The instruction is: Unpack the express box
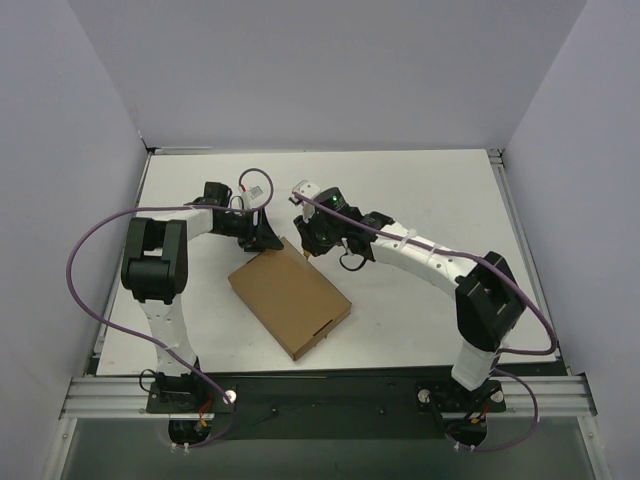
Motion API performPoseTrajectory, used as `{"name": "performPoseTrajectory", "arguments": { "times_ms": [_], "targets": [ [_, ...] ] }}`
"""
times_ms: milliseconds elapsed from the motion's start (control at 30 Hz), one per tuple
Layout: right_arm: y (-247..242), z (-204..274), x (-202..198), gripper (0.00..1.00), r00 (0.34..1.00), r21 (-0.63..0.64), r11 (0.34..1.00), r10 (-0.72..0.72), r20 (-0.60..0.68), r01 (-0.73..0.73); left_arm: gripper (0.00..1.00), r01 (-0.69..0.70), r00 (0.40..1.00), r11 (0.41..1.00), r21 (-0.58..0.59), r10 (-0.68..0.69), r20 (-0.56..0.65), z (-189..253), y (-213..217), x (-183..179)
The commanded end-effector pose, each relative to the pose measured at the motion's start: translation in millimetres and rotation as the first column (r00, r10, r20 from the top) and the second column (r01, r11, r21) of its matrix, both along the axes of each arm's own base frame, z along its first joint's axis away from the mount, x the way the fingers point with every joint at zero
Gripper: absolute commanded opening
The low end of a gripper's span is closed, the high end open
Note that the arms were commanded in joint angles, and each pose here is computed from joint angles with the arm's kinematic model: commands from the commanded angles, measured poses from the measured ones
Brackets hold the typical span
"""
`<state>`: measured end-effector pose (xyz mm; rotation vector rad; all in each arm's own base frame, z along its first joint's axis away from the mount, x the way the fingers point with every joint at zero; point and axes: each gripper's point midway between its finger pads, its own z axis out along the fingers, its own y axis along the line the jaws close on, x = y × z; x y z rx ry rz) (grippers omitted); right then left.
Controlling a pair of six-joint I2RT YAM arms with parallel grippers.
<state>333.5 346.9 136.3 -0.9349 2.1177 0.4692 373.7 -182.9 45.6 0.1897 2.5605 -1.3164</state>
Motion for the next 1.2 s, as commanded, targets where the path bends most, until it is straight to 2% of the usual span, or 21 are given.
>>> {"name": "performPoseTrajectory", "arguments": {
  "times_ms": [0, 867, 1167],
  "targets": [
    [-21, 28, -13, 0.00, 0.998, -0.018, 0.999, -0.042, 0.042, 0.043, 0.62, -0.002, 0.999, 0.992, 0.123, 0.007, -0.046, -28, 10, -16],
    [-23, 11, -25, 0.00, 1.000, -0.028, 0.999, -0.023, -0.015, 0.023, 0.61, -0.001, 0.999, 0.991, 0.136, 0.007, -0.043, -29, 13, -21],
    [-22, 5, -23, 0.00, 0.995, 0.001, 0.996, -0.093, -0.047, 0.093, 0.61, -0.006, 0.999, 0.990, 0.139, 0.011, -0.040, -29, 13, -18]
  ]
}}
